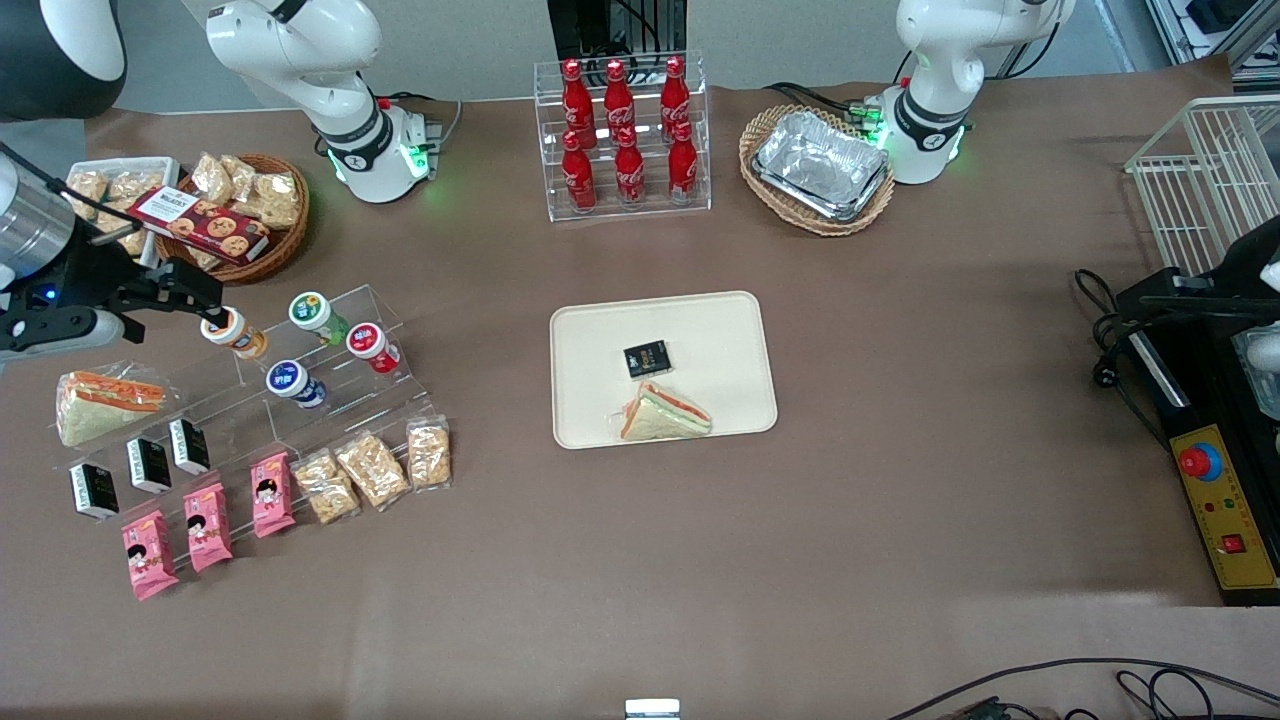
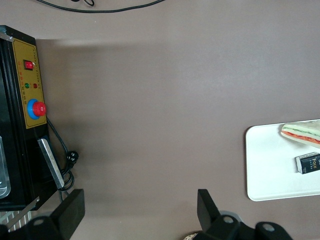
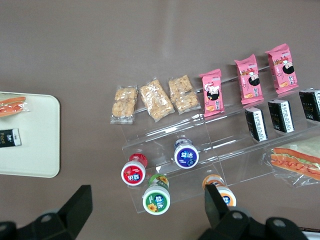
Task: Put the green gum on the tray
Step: 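Move the right gripper toward the green-labelled cup on the acrylic rack, then lower the right gripper and close it on the green-labelled cup, then lift the green cup and carry it over the cream tray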
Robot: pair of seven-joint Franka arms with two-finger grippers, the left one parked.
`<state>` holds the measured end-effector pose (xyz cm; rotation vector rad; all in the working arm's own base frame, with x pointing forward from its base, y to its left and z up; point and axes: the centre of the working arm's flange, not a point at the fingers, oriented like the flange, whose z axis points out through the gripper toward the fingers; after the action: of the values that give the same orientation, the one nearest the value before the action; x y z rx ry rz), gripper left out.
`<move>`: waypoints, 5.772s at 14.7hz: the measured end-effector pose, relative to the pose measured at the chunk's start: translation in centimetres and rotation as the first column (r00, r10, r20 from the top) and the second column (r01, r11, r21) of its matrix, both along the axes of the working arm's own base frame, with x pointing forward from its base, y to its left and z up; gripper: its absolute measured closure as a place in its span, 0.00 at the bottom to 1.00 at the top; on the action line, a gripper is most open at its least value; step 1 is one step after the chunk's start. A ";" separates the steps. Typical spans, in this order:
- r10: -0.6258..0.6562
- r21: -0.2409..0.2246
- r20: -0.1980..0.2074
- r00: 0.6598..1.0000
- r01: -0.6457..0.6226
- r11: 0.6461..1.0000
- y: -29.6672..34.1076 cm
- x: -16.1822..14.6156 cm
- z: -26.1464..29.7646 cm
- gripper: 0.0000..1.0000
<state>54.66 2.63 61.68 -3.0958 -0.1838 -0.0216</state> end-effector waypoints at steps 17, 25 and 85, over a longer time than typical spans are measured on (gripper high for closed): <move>0.004 -0.019 0.024 1.000 -0.003 1.000 0.3 -10.2 -12.9 0.00; -0.003 -0.022 0.040 0.999 0.003 1.000 0.0 -12.5 -19.4 0.00; -0.370 0.041 -0.047 0.928 0.372 0.927 44.3 -16.1 -27.6 0.41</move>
<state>38.59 46.93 34.06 -3.0271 0.3999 0.0219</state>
